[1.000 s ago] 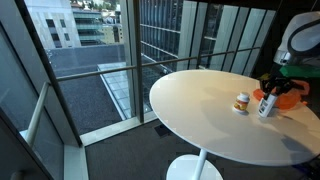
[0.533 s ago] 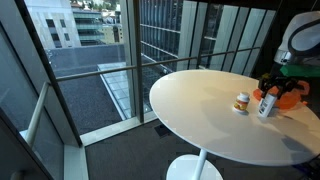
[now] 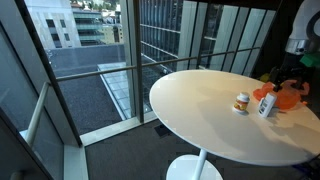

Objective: Remove the white bottle from the plastic bag and place it in the bottle

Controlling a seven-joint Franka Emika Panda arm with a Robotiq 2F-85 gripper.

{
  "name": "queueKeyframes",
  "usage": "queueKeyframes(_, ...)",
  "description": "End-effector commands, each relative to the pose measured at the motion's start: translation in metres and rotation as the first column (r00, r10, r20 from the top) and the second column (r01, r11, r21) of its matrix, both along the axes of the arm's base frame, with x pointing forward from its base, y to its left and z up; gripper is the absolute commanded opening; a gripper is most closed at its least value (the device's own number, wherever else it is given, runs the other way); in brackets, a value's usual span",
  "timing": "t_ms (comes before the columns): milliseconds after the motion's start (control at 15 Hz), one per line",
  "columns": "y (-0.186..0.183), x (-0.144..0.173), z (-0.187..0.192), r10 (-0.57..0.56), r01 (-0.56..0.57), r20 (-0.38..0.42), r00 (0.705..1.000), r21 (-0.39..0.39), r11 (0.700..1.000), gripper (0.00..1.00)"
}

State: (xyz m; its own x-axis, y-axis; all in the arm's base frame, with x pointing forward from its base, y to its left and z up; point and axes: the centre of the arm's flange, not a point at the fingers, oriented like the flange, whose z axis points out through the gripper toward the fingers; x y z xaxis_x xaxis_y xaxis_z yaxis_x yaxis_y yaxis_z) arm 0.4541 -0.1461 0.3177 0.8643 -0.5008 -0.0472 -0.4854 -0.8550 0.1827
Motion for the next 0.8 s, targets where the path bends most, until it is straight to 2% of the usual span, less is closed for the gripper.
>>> queueKeyframes(0,0.015,-0.027,0.039,0.17,-0.17,-0.025,0.985,-0.004,0.985,1.0)
queueKeyframes(333,0.03,-0.048,0.085,0.361,-0.359,-0.024,0.932,0.071,0.931,1.0)
queueKeyframes(533,0.035,-0.058,0.11,0.422,-0.418,-0.014,0.907,0.105,0.902,1.0)
queueKeyframes(667,0.035,-0.06,0.118,0.437,-0.433,-0.005,0.9,0.114,0.894,1.0)
queueKeyframes(733,0.034,-0.052,0.106,0.41,-0.407,-0.018,0.912,0.093,0.909,1.0)
